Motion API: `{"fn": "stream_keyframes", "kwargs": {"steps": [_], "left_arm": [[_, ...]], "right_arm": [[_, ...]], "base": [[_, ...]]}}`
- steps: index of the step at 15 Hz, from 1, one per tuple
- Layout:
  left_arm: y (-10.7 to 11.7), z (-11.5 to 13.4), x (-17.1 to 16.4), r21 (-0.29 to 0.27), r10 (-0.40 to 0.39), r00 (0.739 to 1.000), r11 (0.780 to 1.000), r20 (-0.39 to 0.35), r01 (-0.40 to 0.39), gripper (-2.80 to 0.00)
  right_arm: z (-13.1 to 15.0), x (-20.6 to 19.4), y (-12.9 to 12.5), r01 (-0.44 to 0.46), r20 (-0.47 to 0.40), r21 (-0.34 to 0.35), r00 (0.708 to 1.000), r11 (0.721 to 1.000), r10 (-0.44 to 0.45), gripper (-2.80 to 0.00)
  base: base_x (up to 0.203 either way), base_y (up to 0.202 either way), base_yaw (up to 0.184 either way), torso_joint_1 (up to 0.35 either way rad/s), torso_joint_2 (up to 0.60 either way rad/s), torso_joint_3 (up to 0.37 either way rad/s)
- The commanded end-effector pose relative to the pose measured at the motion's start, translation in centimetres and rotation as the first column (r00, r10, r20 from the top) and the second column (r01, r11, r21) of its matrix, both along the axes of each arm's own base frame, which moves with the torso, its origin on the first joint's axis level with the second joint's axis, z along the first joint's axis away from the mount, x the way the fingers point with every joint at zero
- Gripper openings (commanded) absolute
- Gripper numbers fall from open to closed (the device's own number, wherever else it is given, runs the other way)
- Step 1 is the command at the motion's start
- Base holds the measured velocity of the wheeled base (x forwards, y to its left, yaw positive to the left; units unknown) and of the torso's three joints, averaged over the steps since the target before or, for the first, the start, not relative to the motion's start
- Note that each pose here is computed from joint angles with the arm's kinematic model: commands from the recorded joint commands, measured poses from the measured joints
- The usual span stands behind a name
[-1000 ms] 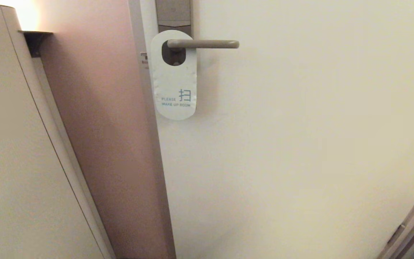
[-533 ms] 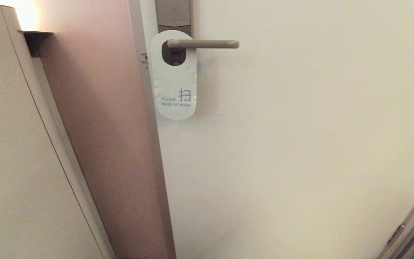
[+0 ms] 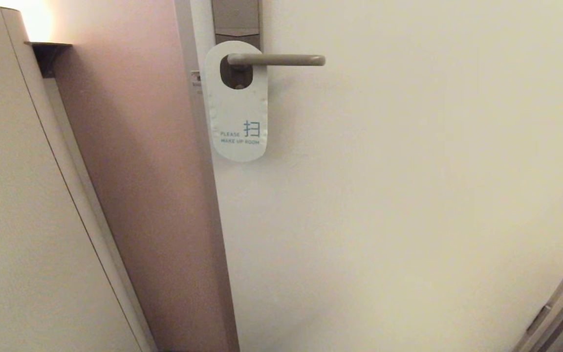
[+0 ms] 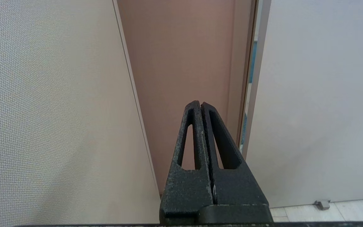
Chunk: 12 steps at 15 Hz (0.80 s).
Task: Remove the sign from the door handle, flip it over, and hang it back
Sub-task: Take down the sign
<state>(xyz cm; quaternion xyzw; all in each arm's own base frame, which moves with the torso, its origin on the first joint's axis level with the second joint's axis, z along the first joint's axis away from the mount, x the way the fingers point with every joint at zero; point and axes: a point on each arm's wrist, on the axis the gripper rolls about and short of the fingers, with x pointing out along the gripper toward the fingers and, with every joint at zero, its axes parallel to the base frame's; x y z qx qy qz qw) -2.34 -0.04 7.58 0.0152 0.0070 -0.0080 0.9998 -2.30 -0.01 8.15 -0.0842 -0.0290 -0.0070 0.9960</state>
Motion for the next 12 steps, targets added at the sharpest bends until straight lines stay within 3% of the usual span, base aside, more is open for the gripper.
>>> {"fn": "stream_keyframes", "kwargs": {"steps": [1,8,10,12], "left_arm": [[0.0,0.0,0.0,0.0,0.0,1.0,1.0,0.0,0.0,-2.8],[0.0,0.3,-0.1,0.034,-0.009,1.0,0.999,0.015,0.008,-2.8],[-0.1,1.8,-0.4,0.033,-0.035,0.999,0.999,0.039,0.033,-2.8],[-0.1,3.9,-0.3,0.03,-0.054,0.998,0.998,0.019,0.053,-2.8]], "right_arm": [[0.0,0.0,0.0,0.0,0.001,-0.001,1.0,1.0,0.0,-2.8],[0.0,0.0,0.0,0.0,0.001,-0.001,1.0,1.0,0.0,-2.8],[0.0,0.0,0.0,0.002,0.001,-0.001,1.0,1.0,-0.002,-2.8],[0.0,0.0,0.0,0.0,0.001,-0.001,1.0,1.0,0.0,-2.8]], "base": [[0.0,0.0,0.0,0.0,0.0,0.0],[0.0,0.0,0.0,0.0,0.0,0.0],[0.0,0.0,0.0,0.0,0.0,0.0],[0.0,0.0,0.0,0.0,0.0,0.0]]}}
